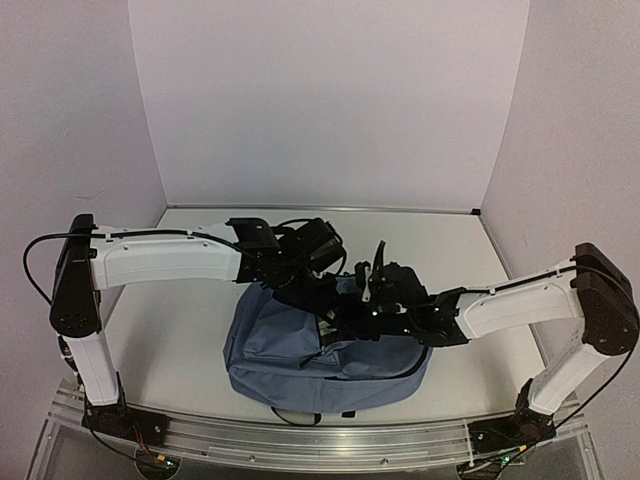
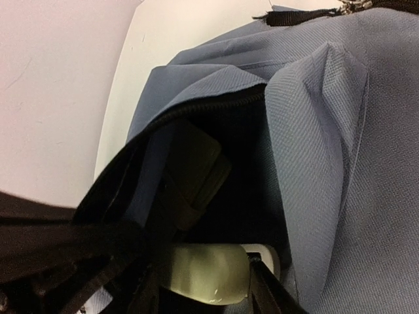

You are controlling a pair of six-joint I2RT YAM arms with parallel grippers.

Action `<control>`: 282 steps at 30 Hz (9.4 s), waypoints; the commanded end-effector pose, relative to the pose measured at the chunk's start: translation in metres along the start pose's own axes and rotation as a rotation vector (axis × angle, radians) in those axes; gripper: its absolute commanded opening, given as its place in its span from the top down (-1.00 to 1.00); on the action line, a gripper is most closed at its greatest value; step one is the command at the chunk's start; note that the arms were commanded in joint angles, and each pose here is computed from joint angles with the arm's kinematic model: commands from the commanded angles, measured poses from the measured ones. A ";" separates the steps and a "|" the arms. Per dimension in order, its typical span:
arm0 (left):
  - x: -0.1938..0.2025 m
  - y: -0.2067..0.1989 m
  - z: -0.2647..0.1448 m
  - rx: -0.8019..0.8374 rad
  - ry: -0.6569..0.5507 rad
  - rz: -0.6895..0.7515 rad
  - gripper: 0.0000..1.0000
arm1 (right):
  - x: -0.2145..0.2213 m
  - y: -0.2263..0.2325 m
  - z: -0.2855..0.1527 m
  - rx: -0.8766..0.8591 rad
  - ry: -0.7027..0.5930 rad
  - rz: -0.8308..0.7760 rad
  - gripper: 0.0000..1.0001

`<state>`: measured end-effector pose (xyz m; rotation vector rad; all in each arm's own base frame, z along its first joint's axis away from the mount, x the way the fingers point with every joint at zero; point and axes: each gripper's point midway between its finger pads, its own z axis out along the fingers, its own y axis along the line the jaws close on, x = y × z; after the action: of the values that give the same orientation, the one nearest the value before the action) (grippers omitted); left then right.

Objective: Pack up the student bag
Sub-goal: Place the stationery in the student bag, then zip the student bag at the center of the board.

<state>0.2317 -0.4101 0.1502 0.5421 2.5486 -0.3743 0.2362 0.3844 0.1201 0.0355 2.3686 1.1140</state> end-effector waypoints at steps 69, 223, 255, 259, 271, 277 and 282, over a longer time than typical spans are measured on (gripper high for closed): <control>-0.037 -0.045 -0.030 0.303 -0.099 -0.047 0.00 | -0.058 -0.006 -0.107 0.149 -0.335 -0.102 -0.31; 0.090 0.022 -0.034 0.475 -0.229 0.452 -0.11 | -0.025 0.085 0.003 -0.052 0.016 -0.292 1.00; 0.077 0.027 -0.006 0.236 -0.364 0.485 1.00 | -0.001 0.071 0.021 -0.100 0.081 -0.235 1.00; 0.083 0.023 -0.013 0.277 -0.332 0.489 0.99 | -0.012 0.078 0.013 -0.104 0.035 -0.249 1.00; 0.120 0.016 -0.023 0.335 -0.188 0.510 1.00 | -0.069 0.078 -0.013 0.000 -0.194 -0.264 1.00; 0.131 0.014 -0.020 0.344 -0.139 0.519 1.00 | -0.079 0.080 -0.013 0.007 -0.220 -0.271 1.00; 0.139 0.011 -0.020 0.353 -0.114 0.523 0.99 | -0.089 0.078 -0.017 0.019 -0.251 -0.270 1.00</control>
<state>0.1533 -0.3551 0.1106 1.1054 2.0355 -0.5910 0.2489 0.4181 0.1551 -0.2810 2.3040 0.9015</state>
